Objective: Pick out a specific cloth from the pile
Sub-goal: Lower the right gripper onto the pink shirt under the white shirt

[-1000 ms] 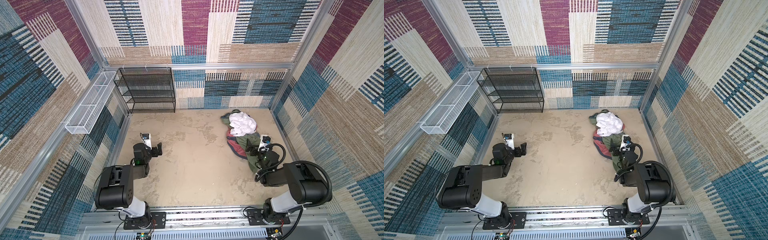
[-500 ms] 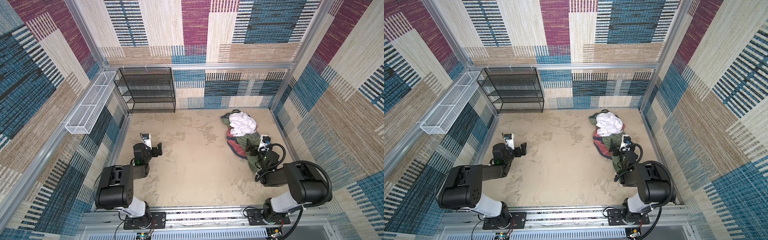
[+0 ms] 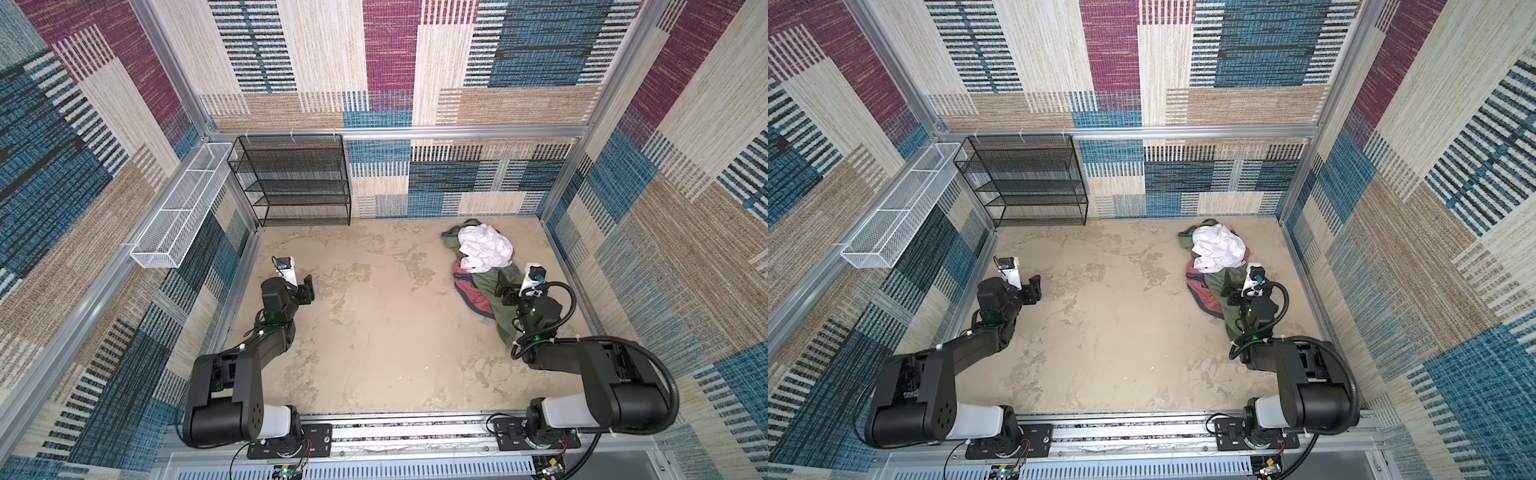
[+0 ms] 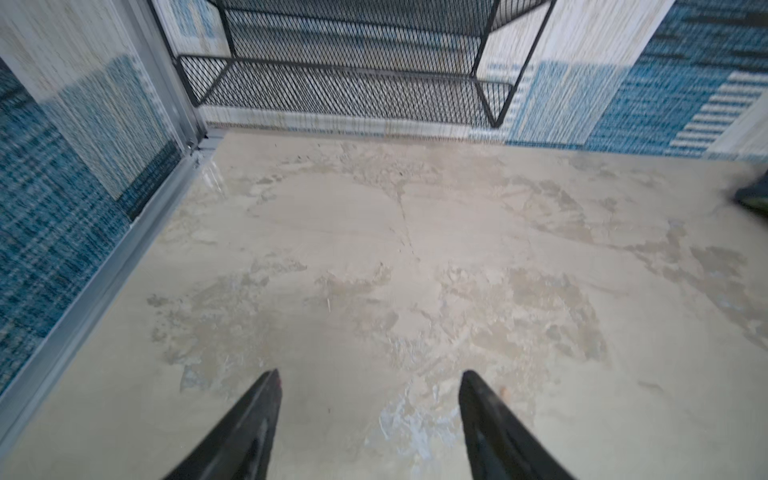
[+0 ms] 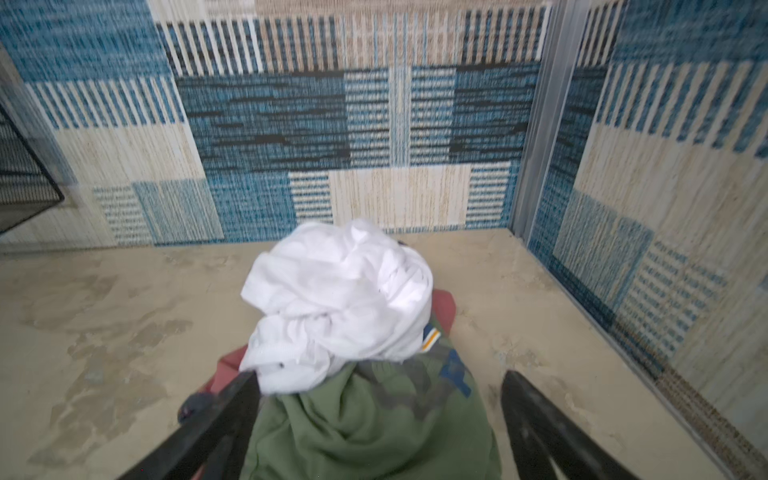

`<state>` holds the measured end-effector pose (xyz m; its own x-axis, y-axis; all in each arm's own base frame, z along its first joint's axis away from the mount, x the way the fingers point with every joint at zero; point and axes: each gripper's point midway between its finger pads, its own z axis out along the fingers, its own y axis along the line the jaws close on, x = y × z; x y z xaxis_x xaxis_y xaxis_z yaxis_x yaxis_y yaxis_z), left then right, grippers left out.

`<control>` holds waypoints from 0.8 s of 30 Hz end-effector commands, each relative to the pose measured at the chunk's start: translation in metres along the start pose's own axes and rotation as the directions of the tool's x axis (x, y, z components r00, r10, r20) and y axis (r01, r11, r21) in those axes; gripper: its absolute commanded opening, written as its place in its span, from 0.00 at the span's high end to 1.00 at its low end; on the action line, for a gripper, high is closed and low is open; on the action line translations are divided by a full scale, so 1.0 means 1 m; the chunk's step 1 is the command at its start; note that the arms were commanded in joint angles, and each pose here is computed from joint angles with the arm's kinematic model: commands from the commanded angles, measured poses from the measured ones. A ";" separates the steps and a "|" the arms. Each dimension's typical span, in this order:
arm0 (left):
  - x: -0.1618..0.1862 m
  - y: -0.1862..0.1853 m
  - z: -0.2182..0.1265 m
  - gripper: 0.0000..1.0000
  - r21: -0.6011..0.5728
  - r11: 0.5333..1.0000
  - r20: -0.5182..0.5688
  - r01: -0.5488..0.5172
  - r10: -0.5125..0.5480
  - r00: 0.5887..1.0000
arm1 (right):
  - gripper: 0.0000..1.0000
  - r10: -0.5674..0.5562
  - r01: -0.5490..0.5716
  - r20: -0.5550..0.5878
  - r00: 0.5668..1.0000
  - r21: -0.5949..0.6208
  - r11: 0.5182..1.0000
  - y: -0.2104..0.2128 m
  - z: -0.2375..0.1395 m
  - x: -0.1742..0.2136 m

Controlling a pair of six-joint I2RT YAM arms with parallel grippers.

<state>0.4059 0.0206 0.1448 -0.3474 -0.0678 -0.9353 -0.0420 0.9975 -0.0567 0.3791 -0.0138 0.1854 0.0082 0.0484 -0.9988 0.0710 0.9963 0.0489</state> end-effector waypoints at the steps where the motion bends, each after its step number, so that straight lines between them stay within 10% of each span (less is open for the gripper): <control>1: 0.012 -0.004 -0.008 0.33 -0.027 0.999 -0.097 0.026 -0.028 0.995 | 0.08 0.042 -0.038 -0.056 0.998 0.071 0.997 -0.008 -0.002 -0.003; 10: -0.015 -0.077 -0.029 0.35 0.138 0.987 -0.192 0.083 -0.056 0.980 | 0.14 0.076 -0.084 -0.225 0.971 -0.027 0.996 0.042 -0.001 -0.042; 24: 0.003 -0.129 -0.065 0.37 0.238 0.948 -0.372 0.211 -0.112 0.922 | 0.34 0.039 -0.186 -0.559 0.828 -0.208 0.960 0.121 -0.017 0.025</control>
<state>0.3591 -0.1060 0.1805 -0.6243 -0.1529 -0.7661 0.1295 0.9468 -0.2946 0.3737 0.1006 0.1788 -0.4901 0.1062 -0.8652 -0.1313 0.9722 0.1937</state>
